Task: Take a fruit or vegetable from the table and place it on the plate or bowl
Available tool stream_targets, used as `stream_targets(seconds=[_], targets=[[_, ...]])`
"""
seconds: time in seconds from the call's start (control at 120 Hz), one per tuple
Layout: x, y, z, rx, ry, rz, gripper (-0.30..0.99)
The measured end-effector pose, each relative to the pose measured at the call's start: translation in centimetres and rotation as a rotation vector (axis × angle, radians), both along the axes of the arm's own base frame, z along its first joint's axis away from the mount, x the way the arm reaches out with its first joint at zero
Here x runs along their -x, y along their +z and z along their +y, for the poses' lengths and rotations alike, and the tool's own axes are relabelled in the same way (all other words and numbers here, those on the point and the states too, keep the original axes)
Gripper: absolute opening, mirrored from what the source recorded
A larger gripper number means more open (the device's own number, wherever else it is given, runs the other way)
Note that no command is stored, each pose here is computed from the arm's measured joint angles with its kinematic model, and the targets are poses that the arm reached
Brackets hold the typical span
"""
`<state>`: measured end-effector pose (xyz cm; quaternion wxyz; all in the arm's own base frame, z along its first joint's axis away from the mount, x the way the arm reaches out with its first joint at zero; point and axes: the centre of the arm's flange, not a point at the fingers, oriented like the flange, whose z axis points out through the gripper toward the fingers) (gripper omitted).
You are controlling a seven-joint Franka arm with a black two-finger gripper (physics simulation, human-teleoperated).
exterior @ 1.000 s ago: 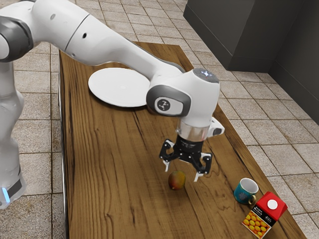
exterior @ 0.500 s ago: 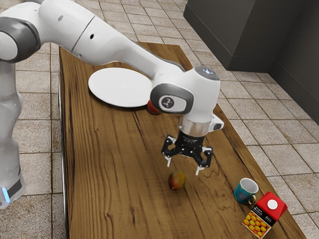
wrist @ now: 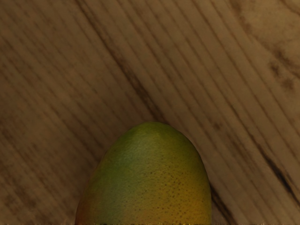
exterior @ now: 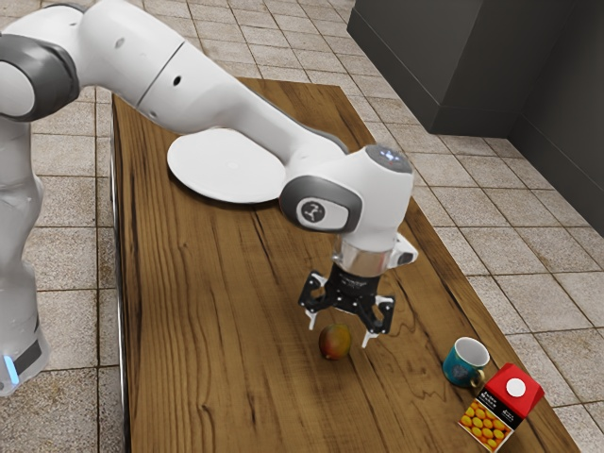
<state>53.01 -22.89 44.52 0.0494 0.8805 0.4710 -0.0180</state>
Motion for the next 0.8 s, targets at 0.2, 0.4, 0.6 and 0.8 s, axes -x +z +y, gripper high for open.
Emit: stream_targets(seconds=[0.2,0.4,0.6,0.8], targets=[[0.4,-1.0,-0.5,0.006,-0.005,0.012,0.69],[0.1,-1.5,-0.1,0.012,0.008,0.018,0.69],[0.1,-2.1,0.0,0.013,0.011,0.029,0.63],[0.2,-2.1,0.2,0.013,0.006,0.029,0.31]])
